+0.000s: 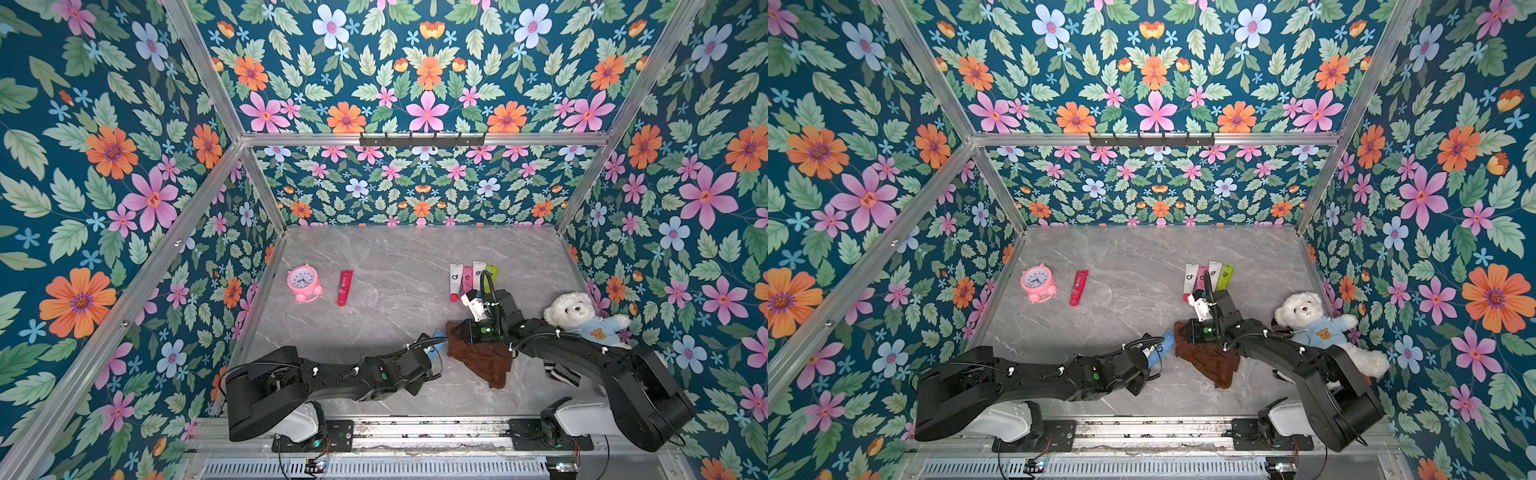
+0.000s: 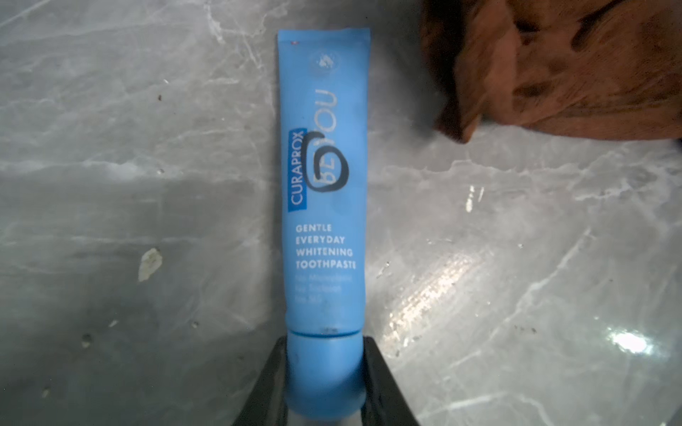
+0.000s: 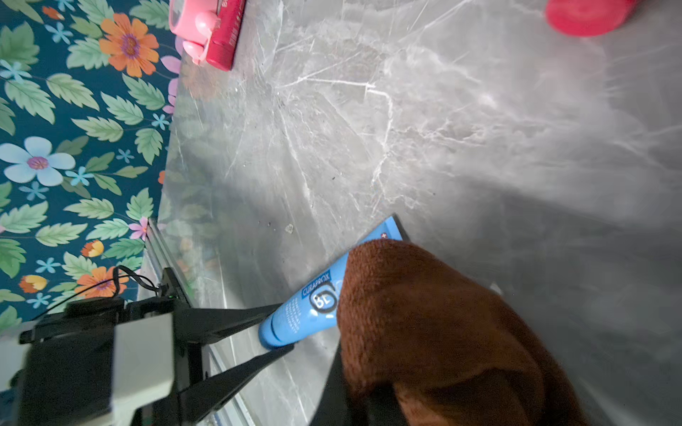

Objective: Wipe the surface of the toothpaste tube
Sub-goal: Wipe the dirt from the toothpaste tube.

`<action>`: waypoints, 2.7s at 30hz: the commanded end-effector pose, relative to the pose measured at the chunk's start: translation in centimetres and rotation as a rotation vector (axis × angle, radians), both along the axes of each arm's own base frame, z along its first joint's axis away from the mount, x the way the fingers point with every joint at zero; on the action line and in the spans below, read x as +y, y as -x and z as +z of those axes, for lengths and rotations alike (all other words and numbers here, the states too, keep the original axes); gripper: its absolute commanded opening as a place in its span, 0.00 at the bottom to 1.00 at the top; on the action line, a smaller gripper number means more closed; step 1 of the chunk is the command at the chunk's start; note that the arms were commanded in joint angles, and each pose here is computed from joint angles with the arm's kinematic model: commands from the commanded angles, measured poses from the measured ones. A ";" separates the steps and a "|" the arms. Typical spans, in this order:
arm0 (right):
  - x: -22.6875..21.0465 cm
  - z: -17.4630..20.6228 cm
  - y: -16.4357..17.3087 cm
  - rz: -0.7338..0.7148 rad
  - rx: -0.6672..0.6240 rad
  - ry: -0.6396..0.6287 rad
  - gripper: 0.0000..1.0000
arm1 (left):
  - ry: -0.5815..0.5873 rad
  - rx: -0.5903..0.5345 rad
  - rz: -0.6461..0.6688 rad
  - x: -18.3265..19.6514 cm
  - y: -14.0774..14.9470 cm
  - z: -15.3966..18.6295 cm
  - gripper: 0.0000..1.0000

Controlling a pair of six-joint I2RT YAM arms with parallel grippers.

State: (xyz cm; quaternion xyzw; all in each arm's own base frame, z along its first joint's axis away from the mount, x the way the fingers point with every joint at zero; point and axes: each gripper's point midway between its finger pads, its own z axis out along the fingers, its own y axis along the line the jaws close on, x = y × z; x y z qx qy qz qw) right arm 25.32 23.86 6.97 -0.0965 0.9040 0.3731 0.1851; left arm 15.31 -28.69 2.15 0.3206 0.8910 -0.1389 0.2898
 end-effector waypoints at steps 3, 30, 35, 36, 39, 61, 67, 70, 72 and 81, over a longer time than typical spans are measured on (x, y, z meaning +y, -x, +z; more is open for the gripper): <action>3.0 -0.6 -1.9 0.009 -0.065 -0.050 0.00 | 0.012 -0.012 -0.012 -0.7 -0.2 0.0 0.07; 2.3 -8.8 3.4 -0.042 0.180 -0.061 0.00 | 0.037 -0.031 -0.006 -0.4 -0.1 0.4 0.00; 0.1 -8.8 1.4 -0.073 0.123 0.118 0.00 | 0.047 -0.022 -0.003 -0.2 0.2 0.3 0.00; -0.2 -8.5 1.0 -0.081 0.110 0.136 0.00 | 0.047 -0.020 -0.003 -0.3 0.3 0.2 0.00; -0.2 -8.3 0.6 -0.067 0.097 0.161 0.00 | 0.046 -0.019 -0.007 -0.4 0.4 0.1 0.00; 3.3 -6.9 5.2 0.043 0.149 0.050 0.00 | 0.044 -0.010 -0.030 -0.8 0.6 -0.2 0.00; -1.0 -7.0 -0.1 -0.098 0.133 0.086 0.00 | 0.060 -0.016 -0.028 -0.6 0.6 0.2 0.00; -0.7 -6.1 -1.0 -0.085 0.106 0.069 0.00 | 0.062 -0.012 -0.033 -0.7 0.7 0.1 0.00; 0.1 -5.5 -0.8 -0.056 0.104 0.027 0.00 | 0.058 -0.009 -0.039 -0.8 0.7 0.0 0.00; 5.1 -4.3 4.8 0.105 0.139 -0.050 0.00 | 0.048 0.002 -0.054 -1.3 0.8 -0.3 0.00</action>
